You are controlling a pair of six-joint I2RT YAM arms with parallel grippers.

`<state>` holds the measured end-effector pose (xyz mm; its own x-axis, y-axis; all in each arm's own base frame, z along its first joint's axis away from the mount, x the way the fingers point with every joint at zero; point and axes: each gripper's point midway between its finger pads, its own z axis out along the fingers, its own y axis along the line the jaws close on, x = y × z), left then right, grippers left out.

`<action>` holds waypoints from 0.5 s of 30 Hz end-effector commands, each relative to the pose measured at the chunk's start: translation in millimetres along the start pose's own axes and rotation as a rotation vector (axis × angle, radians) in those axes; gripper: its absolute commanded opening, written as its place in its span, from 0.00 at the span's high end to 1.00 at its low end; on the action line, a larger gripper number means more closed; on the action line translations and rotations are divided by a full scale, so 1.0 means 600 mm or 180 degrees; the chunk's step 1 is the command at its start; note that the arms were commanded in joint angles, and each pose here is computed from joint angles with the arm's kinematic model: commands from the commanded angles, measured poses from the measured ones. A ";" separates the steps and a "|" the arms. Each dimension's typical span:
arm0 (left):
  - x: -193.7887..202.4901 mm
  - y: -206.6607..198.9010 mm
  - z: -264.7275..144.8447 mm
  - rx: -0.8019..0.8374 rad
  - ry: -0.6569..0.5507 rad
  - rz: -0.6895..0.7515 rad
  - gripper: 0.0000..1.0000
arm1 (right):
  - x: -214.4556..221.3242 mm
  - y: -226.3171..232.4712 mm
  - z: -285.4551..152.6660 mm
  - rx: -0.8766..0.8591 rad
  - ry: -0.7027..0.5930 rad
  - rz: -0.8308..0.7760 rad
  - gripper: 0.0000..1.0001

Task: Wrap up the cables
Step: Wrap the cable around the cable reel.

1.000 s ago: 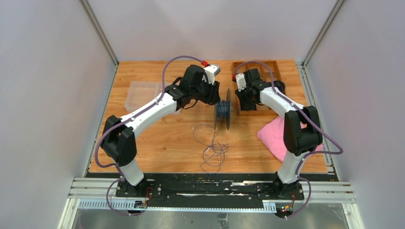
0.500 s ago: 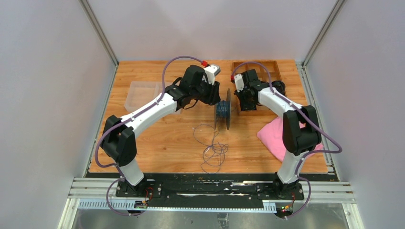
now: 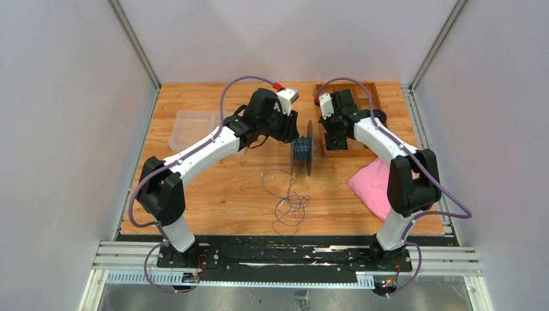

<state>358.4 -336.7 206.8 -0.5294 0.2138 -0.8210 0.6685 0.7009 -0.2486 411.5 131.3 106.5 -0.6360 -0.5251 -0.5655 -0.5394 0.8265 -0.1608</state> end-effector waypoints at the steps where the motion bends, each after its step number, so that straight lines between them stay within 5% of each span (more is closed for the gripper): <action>1: -0.006 -0.006 -0.009 0.0010 -0.0066 0.0060 0.55 | -0.021 -0.001 -0.024 0.0040 -0.0083 -0.0082 0.93; 10: -0.008 -0.008 -0.010 0.0020 -0.0076 0.0051 0.55 | 0.017 0.028 -0.019 -0.0137 0.0054 0.0010 0.75; 15: -0.007 -0.007 -0.008 0.0022 -0.0068 0.0042 0.55 | 0.033 0.039 -0.006 -0.0223 0.0145 0.0084 0.74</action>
<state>358.4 -336.8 206.5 -0.5295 0.2134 -0.8211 0.6686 0.7007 -0.2490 399.3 131.7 100.8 -0.6536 -0.5192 -0.5506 -0.5458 0.8274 -0.1323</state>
